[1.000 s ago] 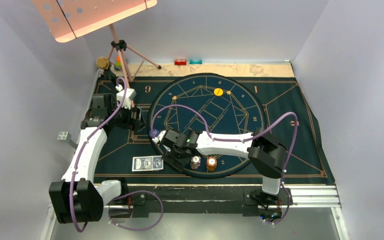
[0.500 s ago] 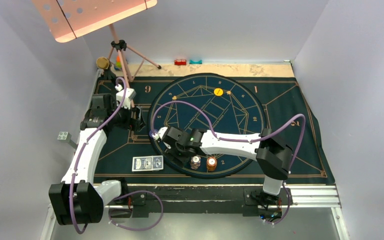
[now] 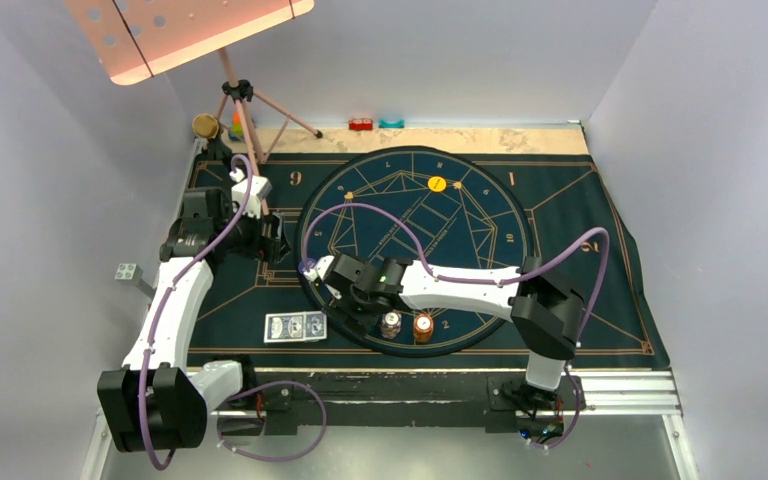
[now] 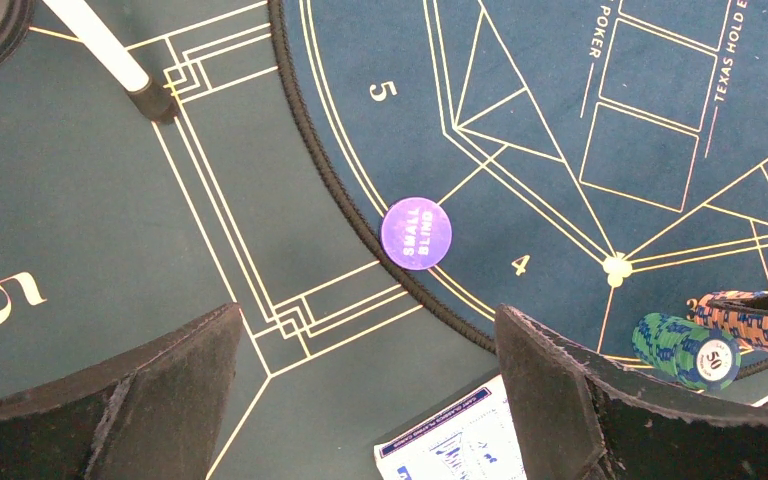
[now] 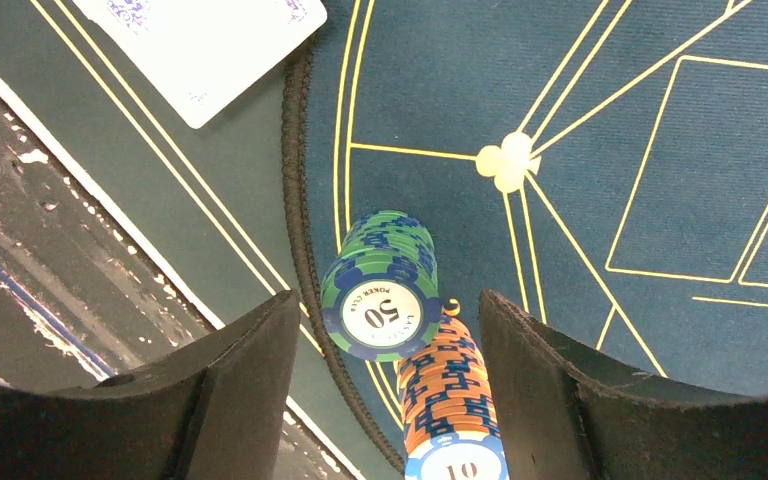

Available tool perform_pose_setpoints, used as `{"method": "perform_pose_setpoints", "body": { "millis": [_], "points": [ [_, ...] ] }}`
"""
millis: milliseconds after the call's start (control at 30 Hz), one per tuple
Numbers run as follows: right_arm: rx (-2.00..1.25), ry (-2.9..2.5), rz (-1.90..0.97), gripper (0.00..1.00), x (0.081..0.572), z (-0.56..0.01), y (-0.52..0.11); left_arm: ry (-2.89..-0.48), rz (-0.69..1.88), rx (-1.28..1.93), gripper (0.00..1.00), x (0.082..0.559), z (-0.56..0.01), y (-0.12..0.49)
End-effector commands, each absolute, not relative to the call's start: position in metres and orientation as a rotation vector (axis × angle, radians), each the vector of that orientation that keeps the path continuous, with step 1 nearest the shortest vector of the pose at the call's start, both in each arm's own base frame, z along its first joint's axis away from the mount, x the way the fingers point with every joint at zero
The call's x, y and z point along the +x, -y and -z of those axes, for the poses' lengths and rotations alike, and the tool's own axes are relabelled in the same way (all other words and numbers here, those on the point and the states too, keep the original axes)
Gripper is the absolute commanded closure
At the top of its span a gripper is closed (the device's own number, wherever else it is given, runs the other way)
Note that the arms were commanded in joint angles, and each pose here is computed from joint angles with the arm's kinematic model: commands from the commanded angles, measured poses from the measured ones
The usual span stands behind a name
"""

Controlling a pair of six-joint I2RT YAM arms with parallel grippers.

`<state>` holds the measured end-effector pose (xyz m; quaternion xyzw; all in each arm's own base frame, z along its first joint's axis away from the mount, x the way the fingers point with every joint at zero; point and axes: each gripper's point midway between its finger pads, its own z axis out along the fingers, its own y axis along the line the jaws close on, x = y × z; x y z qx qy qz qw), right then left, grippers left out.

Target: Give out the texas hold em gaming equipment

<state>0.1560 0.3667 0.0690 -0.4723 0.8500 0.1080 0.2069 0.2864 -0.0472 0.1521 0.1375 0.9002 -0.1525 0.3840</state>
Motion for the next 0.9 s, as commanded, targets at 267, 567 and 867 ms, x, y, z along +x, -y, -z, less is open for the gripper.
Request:
{"method": "perform_pose_setpoints", "body": {
  "millis": [267,567,867],
  "points": [
    [-1.303,-2.370,-0.327,0.37,0.153,-0.065,-0.373,-2.241,0.373,0.372,0.00,0.290,-0.164,0.046],
    [-1.313,-2.376,-0.343,0.37,0.151,-0.060,-0.375,-2.231,0.368,0.372,0.00,0.290,-0.166,0.046],
    [-1.304,-2.378,-0.358,0.42,0.149,-0.060,-0.375,-2.232,0.362,0.369,0.00,0.290,-0.166,0.045]
  ]
}}
